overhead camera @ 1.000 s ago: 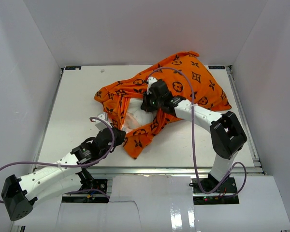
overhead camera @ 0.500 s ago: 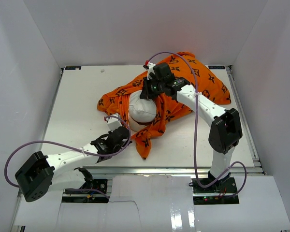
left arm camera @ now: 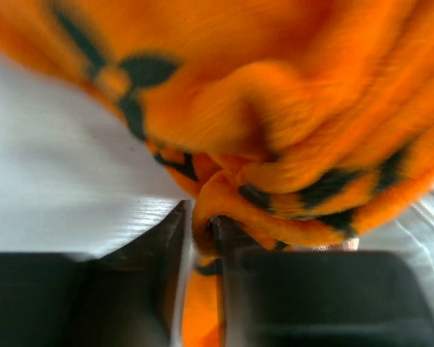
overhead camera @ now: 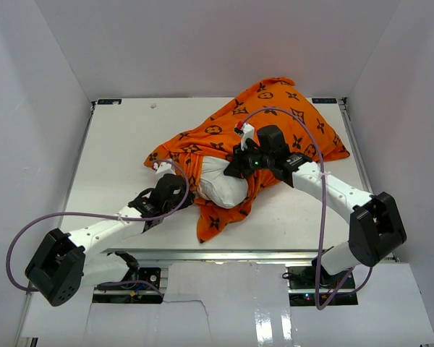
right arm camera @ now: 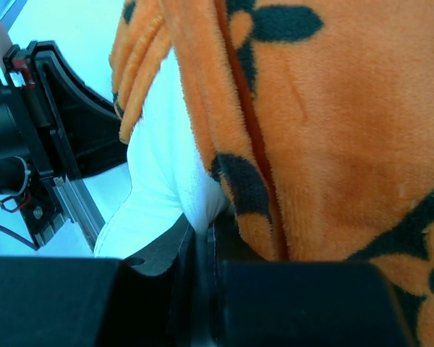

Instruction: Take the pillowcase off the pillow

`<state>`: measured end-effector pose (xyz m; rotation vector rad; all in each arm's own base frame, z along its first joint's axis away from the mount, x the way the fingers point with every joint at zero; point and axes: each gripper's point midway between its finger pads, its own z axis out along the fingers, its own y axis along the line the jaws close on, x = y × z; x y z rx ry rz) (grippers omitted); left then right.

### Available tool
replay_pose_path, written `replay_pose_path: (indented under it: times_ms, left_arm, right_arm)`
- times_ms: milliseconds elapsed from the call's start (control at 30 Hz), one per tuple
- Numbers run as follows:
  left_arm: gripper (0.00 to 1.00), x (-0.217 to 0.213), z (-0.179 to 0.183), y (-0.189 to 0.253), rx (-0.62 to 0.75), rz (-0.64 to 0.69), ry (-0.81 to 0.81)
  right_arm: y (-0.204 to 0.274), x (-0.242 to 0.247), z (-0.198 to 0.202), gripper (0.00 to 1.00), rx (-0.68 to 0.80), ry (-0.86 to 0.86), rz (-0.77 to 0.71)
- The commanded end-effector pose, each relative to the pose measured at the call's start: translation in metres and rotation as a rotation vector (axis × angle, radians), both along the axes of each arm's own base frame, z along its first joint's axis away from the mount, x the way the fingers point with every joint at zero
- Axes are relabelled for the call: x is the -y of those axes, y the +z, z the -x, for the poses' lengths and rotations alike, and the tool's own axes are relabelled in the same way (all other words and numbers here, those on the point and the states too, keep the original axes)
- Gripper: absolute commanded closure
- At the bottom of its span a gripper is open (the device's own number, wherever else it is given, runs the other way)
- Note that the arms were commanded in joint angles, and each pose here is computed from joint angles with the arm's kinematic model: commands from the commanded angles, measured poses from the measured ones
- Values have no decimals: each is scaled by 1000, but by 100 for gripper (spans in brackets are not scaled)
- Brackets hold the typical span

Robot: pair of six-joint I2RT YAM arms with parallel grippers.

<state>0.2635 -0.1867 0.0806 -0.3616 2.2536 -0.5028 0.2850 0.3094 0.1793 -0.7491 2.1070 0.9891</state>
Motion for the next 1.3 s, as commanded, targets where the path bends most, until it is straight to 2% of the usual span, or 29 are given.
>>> replay_pose_path:
  times_ms: [0,67,100,300,600,700,733,833,867,900,1133,1267]
  left_arm:
    - [51,22,1,20,19,5,-174]
    - [31,31,3,30,27,21,-226]
    - [30,32,6,33,20,21,-253]
    - [22,36,12,64,72,57,-297]
    - [22,30,-9,62,32,-27,-210]
    - [35,24,-17,60,36,-43,-148]
    - [54,23,-19,60,40,-49,-136]
    - [77,9,-24,60,51,-88,-62]
    - [95,4,-24,63,56,-97,-44]
    - [100,-4,-26,64,65,-115,-2]
    - [100,-49,-32,74,79,-182,166]
    - [100,-67,-42,75,68,-194,209]
  right_arm:
    - [28,0,-4,92,129,48,-56]
    - [35,1,-1,92,138,45,-71]
    - [37,1,0,92,136,42,-80]
    - [52,1,4,92,152,39,-99]
    - [48,-2,15,92,142,62,-116]
    - [47,0,19,92,142,68,-111]
    - [50,2,21,92,149,67,-114]
    - [58,7,25,92,174,63,-119]
    - [58,9,26,92,178,60,-114]
    - [60,11,25,92,191,48,-109]
    - [60,29,25,92,210,-6,-87]
    - [62,36,29,92,218,-16,-89]
